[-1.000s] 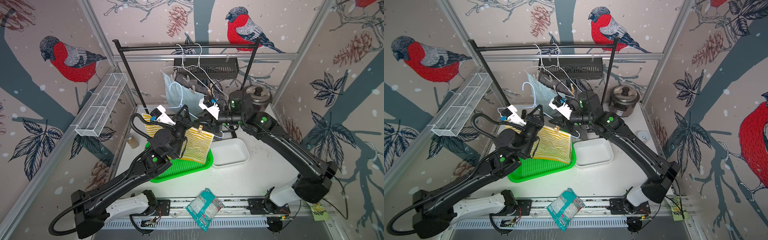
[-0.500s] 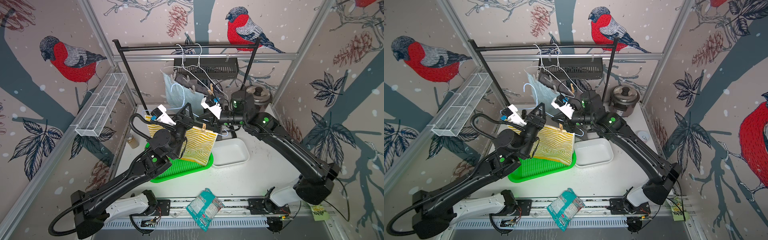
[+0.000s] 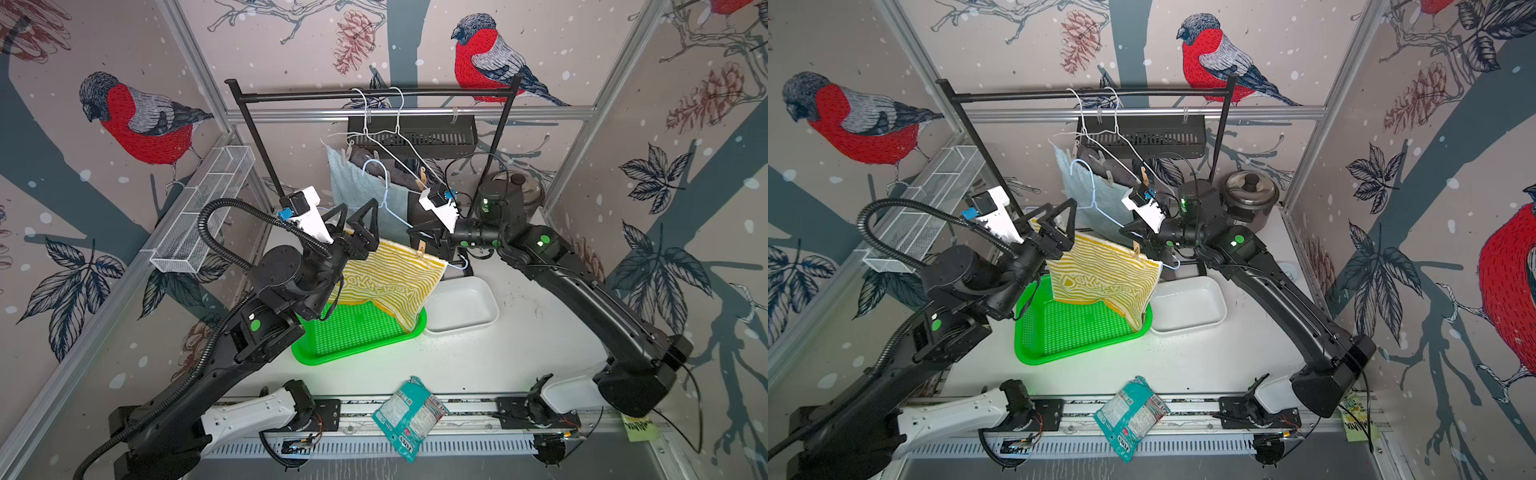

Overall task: Remove the clothespins securing towels to the hanger
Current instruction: Pick up the hanger from the clothesline.

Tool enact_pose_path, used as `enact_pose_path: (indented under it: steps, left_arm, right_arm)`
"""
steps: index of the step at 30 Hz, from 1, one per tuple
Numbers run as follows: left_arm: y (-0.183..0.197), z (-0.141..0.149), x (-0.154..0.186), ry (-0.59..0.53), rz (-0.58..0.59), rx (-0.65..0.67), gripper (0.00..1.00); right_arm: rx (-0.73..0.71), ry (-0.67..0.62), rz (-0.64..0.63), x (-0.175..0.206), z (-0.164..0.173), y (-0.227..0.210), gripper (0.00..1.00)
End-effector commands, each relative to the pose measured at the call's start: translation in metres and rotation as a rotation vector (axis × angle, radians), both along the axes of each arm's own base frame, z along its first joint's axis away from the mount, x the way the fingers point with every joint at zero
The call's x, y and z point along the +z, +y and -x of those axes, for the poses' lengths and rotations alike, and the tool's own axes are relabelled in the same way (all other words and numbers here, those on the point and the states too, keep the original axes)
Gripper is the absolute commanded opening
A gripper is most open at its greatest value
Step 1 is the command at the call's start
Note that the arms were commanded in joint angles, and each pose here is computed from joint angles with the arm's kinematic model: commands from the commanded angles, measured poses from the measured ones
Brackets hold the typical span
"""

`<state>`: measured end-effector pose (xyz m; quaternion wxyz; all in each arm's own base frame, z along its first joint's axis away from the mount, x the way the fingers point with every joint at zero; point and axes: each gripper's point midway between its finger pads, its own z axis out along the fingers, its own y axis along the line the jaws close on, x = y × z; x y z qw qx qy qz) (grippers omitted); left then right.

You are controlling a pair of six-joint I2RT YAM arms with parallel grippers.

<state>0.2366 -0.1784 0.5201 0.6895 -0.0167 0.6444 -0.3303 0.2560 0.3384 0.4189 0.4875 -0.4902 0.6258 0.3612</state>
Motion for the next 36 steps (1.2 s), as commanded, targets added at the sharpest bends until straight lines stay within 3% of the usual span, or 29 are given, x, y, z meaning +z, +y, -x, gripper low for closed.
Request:
enact_pose_path:
  steps: [1, 4, 7, 13, 20, 23, 28, 32, 36]
  left_arm:
    - [0.007, 0.005, -0.025, -0.002, -0.327, 0.026, 0.79]
    - [0.02, 0.004, -0.041, -0.002, -0.554, 0.08, 0.71]
    - [0.039, 0.002, -0.048, 0.0, -0.678, 0.153, 0.66]
    - [0.052, -0.009, -0.037, -0.043, -0.716, 0.103, 0.68]
    - [0.038, -0.051, -0.072, -0.008, -0.804, -0.095, 0.74]
    - [0.032, -0.049, -0.077, -0.084, -0.863, -0.159, 0.76]
    - [0.021, -0.029, -0.058, -0.241, -0.842, -0.264, 0.82]
    - [0.003, -0.028, -0.07, -0.252, -0.842, -0.391, 0.83]
    - [-0.003, -0.04, -0.086, -0.245, -0.886, -0.424, 0.82]
  right_arm:
    - [0.036, -0.024, -0.038, 0.011, 0.006, -0.001, 0.01]
    - [0.058, -0.011, -0.038, 0.008, 0.008, -0.005, 0.01]
    - [0.071, 0.004, -0.025, 0.002, 0.008, -0.008, 0.01]
    - [0.075, 0.009, -0.002, -0.003, 0.01, -0.013, 0.01]
    - [0.077, 0.006, -0.002, -0.003, 0.01, -0.017, 0.01]
    - [0.079, 0.01, -0.003, -0.004, 0.01, -0.019, 0.01]
    - [0.074, 0.013, 0.003, -0.006, 0.005, -0.019, 0.01]
    - [0.086, 0.016, 0.002, -0.007, 0.006, -0.018, 0.01]
    - [0.09, 0.013, -0.001, -0.005, 0.007, -0.017, 0.01]
